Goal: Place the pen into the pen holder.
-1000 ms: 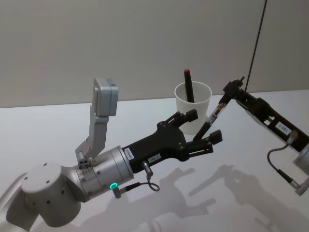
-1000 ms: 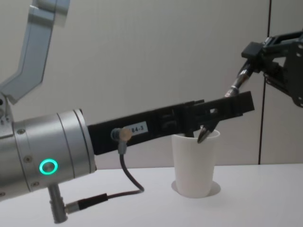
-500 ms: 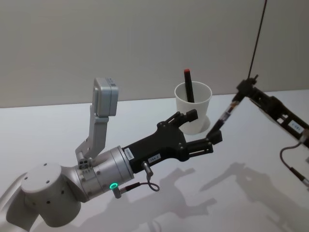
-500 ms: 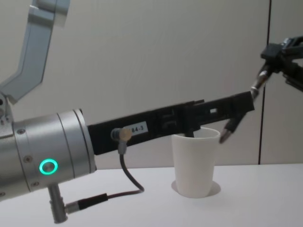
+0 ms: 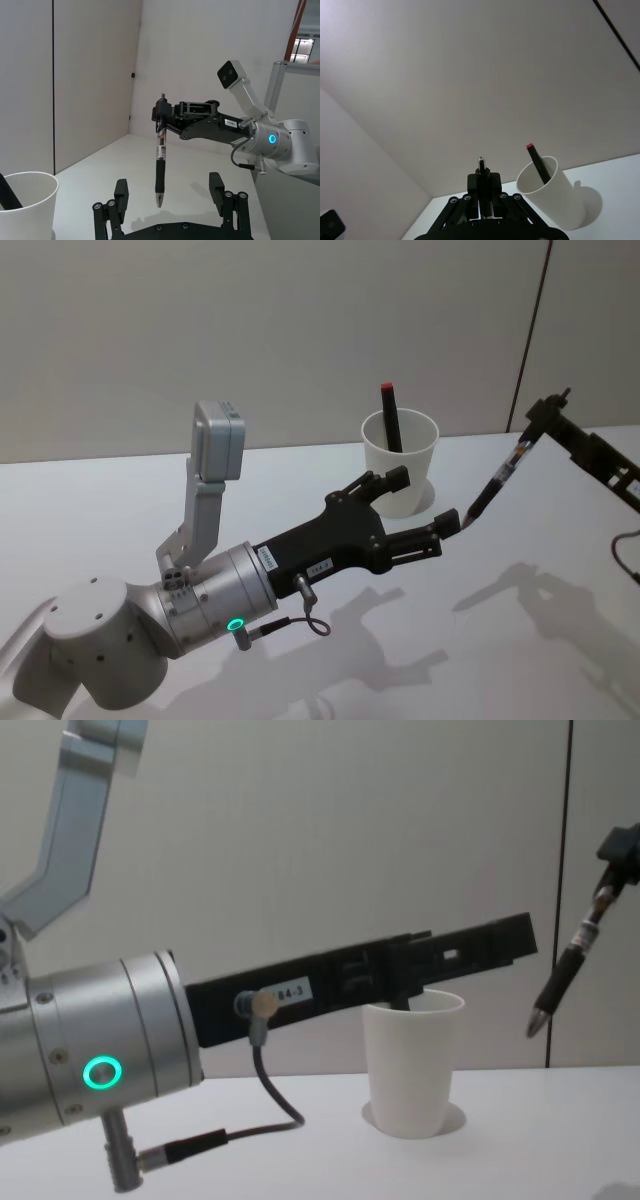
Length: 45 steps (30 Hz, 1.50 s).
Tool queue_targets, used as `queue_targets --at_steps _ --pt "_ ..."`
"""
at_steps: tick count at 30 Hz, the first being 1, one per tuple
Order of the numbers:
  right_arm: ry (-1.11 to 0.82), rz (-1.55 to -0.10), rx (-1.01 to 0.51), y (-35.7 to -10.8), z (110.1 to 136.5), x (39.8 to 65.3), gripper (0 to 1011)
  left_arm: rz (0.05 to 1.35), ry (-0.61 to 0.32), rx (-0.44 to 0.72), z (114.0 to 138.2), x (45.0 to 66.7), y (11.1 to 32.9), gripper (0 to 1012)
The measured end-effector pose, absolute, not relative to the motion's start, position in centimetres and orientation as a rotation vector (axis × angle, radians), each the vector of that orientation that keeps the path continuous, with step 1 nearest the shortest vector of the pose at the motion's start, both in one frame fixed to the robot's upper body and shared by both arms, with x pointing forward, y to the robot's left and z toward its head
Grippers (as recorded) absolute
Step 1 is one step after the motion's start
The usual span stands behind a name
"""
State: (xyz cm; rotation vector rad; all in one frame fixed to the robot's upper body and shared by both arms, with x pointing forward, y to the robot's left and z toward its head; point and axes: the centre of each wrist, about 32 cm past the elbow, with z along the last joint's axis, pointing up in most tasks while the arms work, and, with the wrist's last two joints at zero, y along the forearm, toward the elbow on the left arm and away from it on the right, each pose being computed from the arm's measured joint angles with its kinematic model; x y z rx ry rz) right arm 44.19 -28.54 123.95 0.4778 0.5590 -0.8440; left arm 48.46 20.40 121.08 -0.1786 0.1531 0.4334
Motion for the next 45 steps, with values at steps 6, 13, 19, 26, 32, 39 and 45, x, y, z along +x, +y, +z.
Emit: queue_targets --at_steps 6,13,19,26,32,39,45 --pt "0.475 -0.889 0.434 -28.9 124.2 45.2 135 0.433 0.153 -0.179 121.1 48.5 20.4 1001" --pt "0.359 -0.920 0.391 -28.7 124.4 47.0 135 0.433 0.153 -0.179 121.1 48.5 20.4 1001" --pt "0.248 -0.924 0.361 -28.2 124.4 49.0 134 0.433 0.153 -0.179 121.1 48.5 20.4 1001" --pt "0.156 -0.895 0.346 -27.4 124.6 51.2 135 0.433 0.153 -0.179 121.1 48.5 20.4 1001" --pt "0.091 -0.855 0.335 -26.3 124.8 53.2 134 0.433 0.153 -0.178 121.1 48.5 20.4 1001" --pt "0.048 -0.838 0.322 -25.1 124.9 54.8 135 0.433 0.153 -0.178 121.1 48.5 20.4 1001" --pt "0.024 -0.838 0.304 -24.0 124.8 55.8 135 0.433 0.153 -0.179 121.1 48.5 20.4 1001"
